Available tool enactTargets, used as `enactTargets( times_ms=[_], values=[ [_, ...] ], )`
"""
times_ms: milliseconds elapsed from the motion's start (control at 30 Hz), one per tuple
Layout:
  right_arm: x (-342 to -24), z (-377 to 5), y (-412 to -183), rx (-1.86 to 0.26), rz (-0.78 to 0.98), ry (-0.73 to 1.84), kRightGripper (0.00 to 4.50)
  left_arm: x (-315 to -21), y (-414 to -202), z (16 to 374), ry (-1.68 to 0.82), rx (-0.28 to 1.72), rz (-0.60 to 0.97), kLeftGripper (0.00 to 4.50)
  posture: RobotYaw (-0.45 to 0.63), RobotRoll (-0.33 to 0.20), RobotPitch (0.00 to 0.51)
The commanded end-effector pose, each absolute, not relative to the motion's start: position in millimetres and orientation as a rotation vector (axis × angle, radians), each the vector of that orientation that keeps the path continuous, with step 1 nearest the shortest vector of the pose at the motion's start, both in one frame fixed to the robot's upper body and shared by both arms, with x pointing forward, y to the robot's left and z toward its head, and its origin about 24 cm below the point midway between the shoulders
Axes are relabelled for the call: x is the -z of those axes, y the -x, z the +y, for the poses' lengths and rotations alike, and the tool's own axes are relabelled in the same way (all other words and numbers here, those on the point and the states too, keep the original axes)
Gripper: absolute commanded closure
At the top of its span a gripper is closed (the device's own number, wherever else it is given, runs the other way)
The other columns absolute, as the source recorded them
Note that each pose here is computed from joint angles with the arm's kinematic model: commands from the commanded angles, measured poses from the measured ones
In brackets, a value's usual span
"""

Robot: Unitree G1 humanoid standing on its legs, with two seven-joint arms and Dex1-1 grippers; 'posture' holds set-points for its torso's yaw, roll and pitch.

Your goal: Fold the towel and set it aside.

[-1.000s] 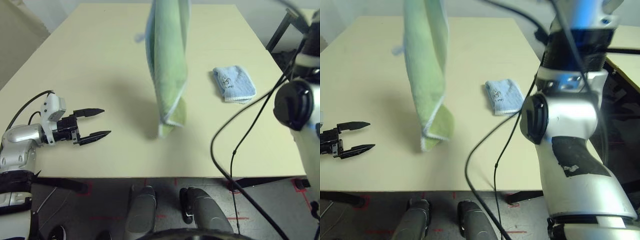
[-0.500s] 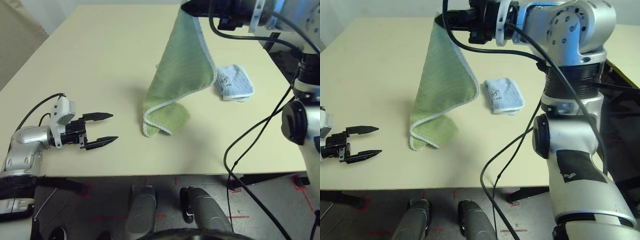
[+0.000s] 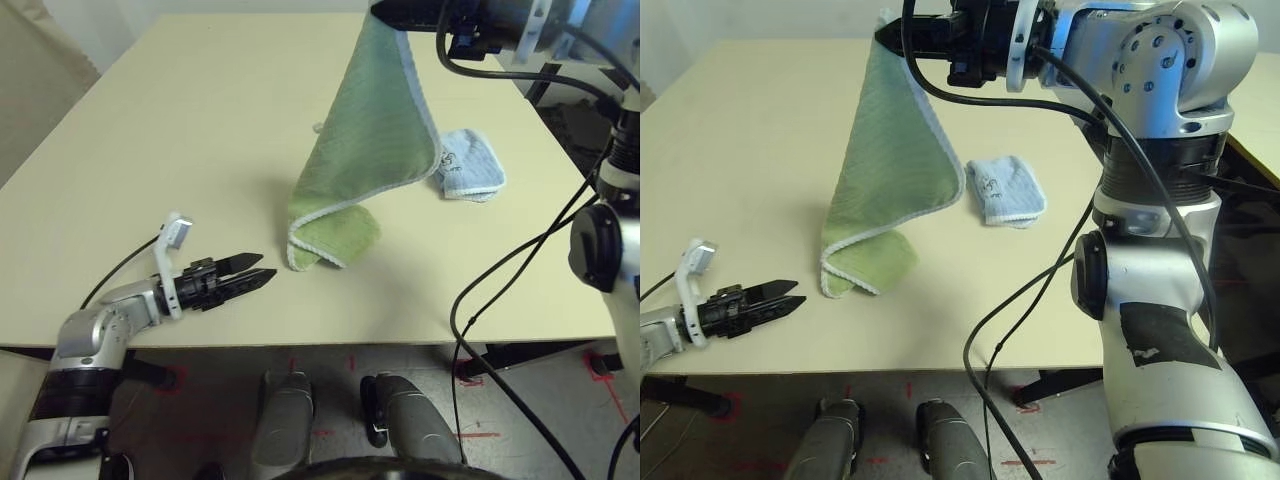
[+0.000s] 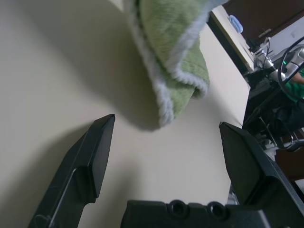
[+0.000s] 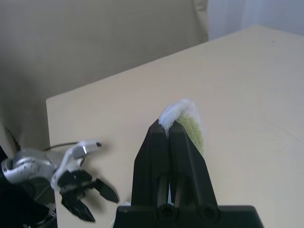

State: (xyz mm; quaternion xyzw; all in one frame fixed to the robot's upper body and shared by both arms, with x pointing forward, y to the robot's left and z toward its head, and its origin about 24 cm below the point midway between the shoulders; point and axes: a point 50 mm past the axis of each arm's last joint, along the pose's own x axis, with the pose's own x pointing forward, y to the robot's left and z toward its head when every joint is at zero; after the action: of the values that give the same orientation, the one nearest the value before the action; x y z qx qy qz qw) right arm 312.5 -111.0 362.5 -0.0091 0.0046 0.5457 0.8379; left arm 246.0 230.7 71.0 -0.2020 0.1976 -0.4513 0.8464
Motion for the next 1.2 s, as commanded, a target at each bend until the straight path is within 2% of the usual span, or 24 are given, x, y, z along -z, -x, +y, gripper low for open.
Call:
enactTargets(
  times_ms=[33,167,267,633,733,800,867,1100,1200],
  values=[
    [-364.5,-110.4,-307.1,-1.162,-0.009,0.009,4.47,-57.4,-250.2,216.5,0.431,0.915,0.463,0.0,0.06,0.0,0.145],
    [-363.9,-110.6,-305.8,-1.154,-0.008,0.008,4.47,-55.1,-257.3,209.2,0.39,0.922,0.475,0.0,0.06,0.0,0.144],
    [-364.0,-110.2,-305.0,-1.151,-0.012,0.009,4.5,-53.3,-263.5,207.0,0.37,0.912,0.477,0.64,0.06,0.0,0.145],
    [-362.1,-115.8,-306.1,-1.129,-0.019,0.007,4.5,-51.1,-268.1,201.3,0.385,0.939,0.504,4.47,0.05,0.0,0.144],
    [-360.4,-116.7,-306.8,-1.125,-0.014,0.011,4.5,-55.3,-269.2,201.2,0.408,0.953,0.478,4.47,0.05,0.0,0.143],
    [-355.7,-122.1,-303.6,-1.15,0.012,0.043,4.5,-87.8,-285.5,215.3,0.533,0.927,0.288,4.47,0.05,0.0,0.142],
    [-350.4,-130.3,-298.7,-1.194,0.044,0.078,4.5,-110.7,-293.2,233.0,0.553,0.917,0.196,4.47,0.05,0.0,0.141],
    [-331.9,-178.3,-297.8,-1.211,0.2,0.175,4.5,-163.3,-296.1,310.0,0.336,0.867,0.213,4.47,0.05,0.0,0.137],
    [-330.5,-192.8,-297.8,-1.213,0.235,0.184,4.5,-181.8,-294.8,327.0,0.286,0.869,0.22,4.47,0.04,0.0,0.135]
  ],
)
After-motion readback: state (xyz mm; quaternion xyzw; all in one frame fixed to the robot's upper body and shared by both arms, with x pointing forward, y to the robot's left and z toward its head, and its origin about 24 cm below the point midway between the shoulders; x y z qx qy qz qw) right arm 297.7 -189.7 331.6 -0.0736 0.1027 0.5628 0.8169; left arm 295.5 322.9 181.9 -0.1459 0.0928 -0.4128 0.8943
